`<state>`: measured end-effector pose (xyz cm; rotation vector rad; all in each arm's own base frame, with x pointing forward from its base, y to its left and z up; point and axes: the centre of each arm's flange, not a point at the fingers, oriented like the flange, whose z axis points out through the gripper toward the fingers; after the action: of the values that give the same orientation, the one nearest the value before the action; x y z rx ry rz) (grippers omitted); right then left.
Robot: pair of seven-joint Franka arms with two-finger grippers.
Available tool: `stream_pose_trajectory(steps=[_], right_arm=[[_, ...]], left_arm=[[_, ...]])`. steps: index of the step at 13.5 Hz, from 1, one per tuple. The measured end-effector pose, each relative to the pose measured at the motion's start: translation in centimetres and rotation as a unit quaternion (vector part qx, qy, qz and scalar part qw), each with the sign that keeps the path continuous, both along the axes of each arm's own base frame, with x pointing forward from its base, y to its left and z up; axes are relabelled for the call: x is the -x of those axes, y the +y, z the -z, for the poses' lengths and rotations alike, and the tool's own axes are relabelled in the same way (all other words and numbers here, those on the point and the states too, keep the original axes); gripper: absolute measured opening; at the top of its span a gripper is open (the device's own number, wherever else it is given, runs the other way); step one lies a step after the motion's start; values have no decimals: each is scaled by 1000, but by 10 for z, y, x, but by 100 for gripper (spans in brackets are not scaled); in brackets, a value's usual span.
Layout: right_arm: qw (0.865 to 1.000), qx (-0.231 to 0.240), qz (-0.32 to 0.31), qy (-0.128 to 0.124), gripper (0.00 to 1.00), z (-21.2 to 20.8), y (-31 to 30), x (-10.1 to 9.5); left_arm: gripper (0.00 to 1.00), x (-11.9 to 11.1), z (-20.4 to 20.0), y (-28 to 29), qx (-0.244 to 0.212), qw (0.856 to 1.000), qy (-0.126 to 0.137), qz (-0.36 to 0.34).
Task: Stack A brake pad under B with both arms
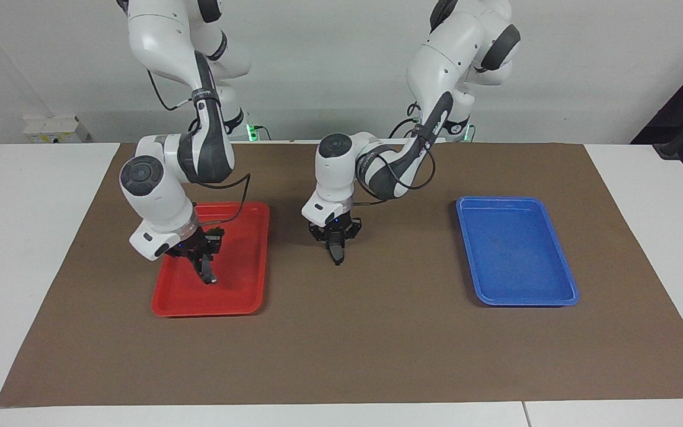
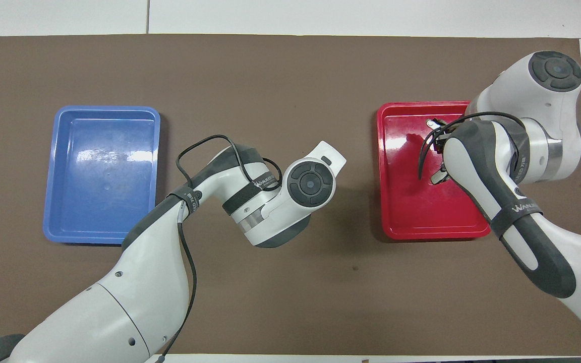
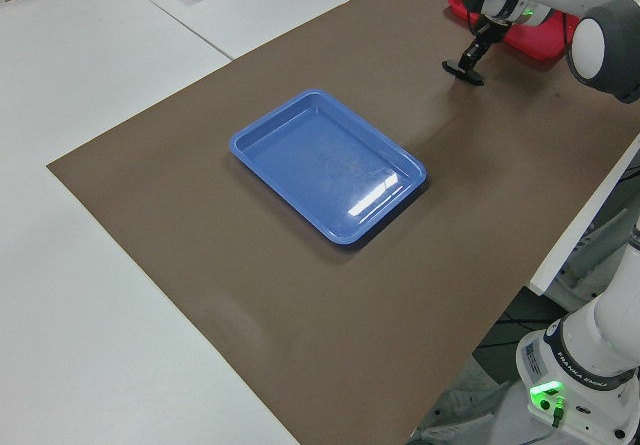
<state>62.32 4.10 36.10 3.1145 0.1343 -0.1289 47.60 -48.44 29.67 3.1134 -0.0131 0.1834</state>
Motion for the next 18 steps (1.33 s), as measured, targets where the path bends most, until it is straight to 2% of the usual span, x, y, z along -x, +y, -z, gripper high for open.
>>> stream_pose_trajectory(steps=[1,2,3,6,7,8,10,14,18], right_arm=[[1000,0,0,0,43,0,-1,0],[1000,0,0,0,43,0,-1,0],[1000,0,1,0,43,0,-1,0],[1000,1,1,0,43,0,-2,0],[1000,1,1,-1,43,-1,-2,-1],[1000,1,1,-1,43,-1,-2,-1],[1000,1,0,0,43,-5,0,-2],[1000,-2,-21,3,43,-30,27,-6],[998,-12,-62,-13,43,-53,123,2]], left_arm=[[41,0,0,0,0,1000,0,-1],[46,-1,0,1,0,1000,-1,-1],[48,-3,-1,2,-3,1000,-5,1],[80,-14,-8,6,-11,1000,-22,1],[87,-24,-15,11,-18,999,-25,-8],[87,-33,-25,15,-27,999,-26,-17],[99,-49,-51,25,-41,998,-28,-35],[100,-71,-124,75,-64,997,1,-40],[100,-77,-203,150,-93,995,32,-19]])
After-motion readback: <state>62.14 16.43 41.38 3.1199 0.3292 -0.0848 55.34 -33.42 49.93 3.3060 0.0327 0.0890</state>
